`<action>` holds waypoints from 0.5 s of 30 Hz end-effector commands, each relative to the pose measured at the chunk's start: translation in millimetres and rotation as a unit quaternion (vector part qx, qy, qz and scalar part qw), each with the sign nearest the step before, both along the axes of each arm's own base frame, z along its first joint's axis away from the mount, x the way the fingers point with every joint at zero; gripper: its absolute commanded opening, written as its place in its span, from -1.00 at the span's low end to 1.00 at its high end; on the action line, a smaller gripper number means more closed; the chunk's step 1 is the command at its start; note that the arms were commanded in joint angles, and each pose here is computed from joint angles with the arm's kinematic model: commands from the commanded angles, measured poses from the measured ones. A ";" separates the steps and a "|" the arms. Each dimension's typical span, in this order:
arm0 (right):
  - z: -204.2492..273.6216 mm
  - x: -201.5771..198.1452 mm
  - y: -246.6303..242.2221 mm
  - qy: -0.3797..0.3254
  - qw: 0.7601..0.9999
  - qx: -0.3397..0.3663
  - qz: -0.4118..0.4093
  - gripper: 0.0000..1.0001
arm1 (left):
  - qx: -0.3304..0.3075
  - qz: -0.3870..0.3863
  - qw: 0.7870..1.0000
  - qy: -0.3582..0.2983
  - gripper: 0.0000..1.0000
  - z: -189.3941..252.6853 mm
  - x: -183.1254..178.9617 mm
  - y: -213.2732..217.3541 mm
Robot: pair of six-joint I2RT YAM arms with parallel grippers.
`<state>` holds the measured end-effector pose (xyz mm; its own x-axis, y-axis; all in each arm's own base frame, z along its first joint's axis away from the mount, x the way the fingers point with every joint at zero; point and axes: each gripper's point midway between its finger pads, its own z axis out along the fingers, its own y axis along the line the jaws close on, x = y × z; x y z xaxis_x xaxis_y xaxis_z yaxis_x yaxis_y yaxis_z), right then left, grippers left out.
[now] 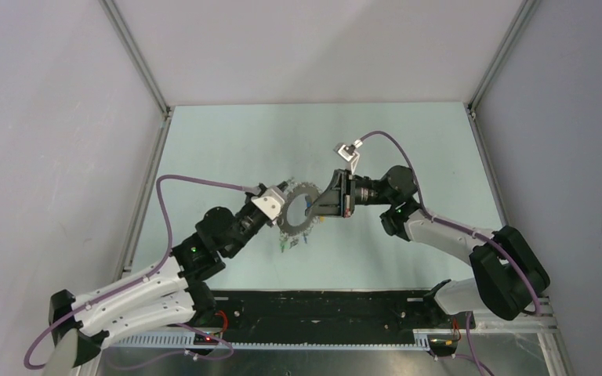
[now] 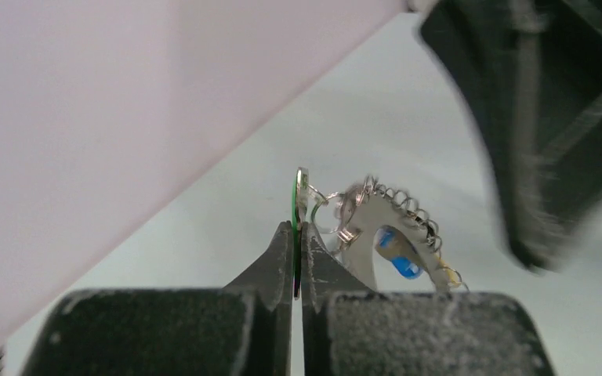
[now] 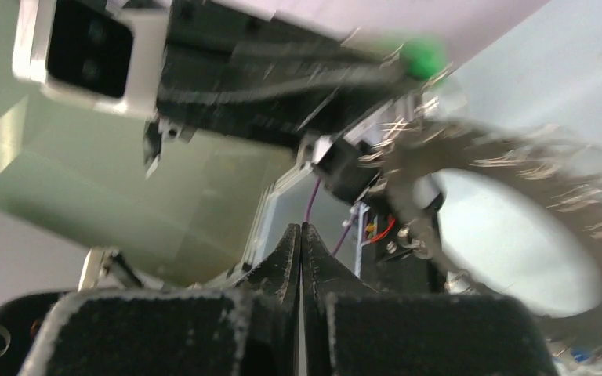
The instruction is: Remove the keys from the keyring
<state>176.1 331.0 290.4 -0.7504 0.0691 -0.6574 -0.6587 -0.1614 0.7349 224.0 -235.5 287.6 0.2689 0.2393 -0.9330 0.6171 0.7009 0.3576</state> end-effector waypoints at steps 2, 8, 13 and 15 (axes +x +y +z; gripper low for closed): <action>4.9 -33.2 -5.1 -0.028 0.996 -0.008 0.090 -1.00 | -0.075 0.085 0.992 -0.062 -1.00 53.7 21.9 25.8; 1.7 -25.1 -7.1 -0.037 0.997 -0.012 0.073 -1.00 | -0.084 0.057 0.993 -0.065 -1.00 55.7 17.0 17.5; 2.7 -5.7 -19.7 -0.071 0.997 -0.027 0.008 -0.70 | -0.081 0.035 0.994 -0.062 -1.00 46.4 10.9 13.1; 0.7 4.5 -24.3 -0.101 0.994 -0.041 -0.030 -0.58 | -0.080 0.030 0.994 -0.062 -1.00 44.6 9.5 12.7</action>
<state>166.4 317.0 276.4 -0.7219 -0.0257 -0.6915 -0.6810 -0.1510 0.7165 240.3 -222.9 305.4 0.3015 0.2025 -0.9317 0.5254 0.7802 0.3396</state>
